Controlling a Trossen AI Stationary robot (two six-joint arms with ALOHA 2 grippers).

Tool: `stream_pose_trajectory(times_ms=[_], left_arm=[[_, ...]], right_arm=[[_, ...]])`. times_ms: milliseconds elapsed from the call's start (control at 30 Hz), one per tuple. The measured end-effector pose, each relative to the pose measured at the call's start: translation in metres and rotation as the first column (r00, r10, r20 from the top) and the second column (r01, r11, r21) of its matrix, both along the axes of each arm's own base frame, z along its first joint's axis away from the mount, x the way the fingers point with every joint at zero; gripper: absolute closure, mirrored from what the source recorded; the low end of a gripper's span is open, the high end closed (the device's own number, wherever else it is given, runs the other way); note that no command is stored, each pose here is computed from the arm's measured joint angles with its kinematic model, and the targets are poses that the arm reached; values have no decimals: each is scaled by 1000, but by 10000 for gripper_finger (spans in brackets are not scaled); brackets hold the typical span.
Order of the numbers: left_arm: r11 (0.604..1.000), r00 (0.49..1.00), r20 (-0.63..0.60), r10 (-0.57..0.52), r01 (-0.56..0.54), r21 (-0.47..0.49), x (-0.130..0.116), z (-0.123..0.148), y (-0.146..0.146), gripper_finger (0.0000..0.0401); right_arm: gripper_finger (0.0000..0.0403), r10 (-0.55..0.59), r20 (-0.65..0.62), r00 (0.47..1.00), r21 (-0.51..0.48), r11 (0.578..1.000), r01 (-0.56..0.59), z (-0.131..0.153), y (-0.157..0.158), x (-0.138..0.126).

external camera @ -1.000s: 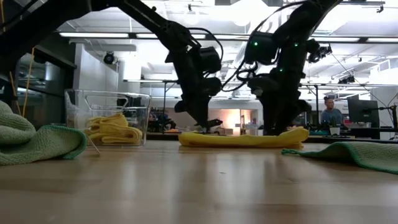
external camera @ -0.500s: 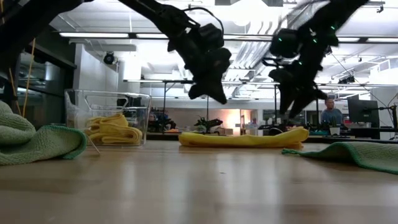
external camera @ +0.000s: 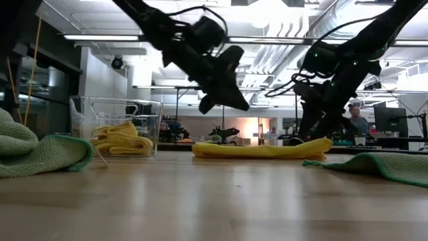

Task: Fold microfiber towels
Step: Fold the yellow towel

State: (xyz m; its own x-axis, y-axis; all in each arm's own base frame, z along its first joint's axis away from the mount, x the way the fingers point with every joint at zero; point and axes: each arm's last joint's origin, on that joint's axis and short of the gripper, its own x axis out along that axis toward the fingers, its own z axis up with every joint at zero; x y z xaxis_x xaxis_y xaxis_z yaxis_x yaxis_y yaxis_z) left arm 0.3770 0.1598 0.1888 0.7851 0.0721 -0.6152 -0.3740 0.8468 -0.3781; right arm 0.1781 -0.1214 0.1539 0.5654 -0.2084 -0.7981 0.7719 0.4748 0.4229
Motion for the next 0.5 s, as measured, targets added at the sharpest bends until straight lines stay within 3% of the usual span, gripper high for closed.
stream_pose_trajectory(times_ms=[100,333,500], left_arm=[[998,999,3,54,-54,11,-11,-15,-1,401],[993,985,-138,107,-113,-39,-27,-52,-5,401],[985,969,-174,173,-172,22,-29,-55,-2,401]], right_arm=[[232,10,-28,1000,-14,1000,-11,-3,-3,-2],[232,42,-87,995,12,999,-41,-17,-7,-1],[232,45,-108,993,29,999,-42,-23,-7,0]])
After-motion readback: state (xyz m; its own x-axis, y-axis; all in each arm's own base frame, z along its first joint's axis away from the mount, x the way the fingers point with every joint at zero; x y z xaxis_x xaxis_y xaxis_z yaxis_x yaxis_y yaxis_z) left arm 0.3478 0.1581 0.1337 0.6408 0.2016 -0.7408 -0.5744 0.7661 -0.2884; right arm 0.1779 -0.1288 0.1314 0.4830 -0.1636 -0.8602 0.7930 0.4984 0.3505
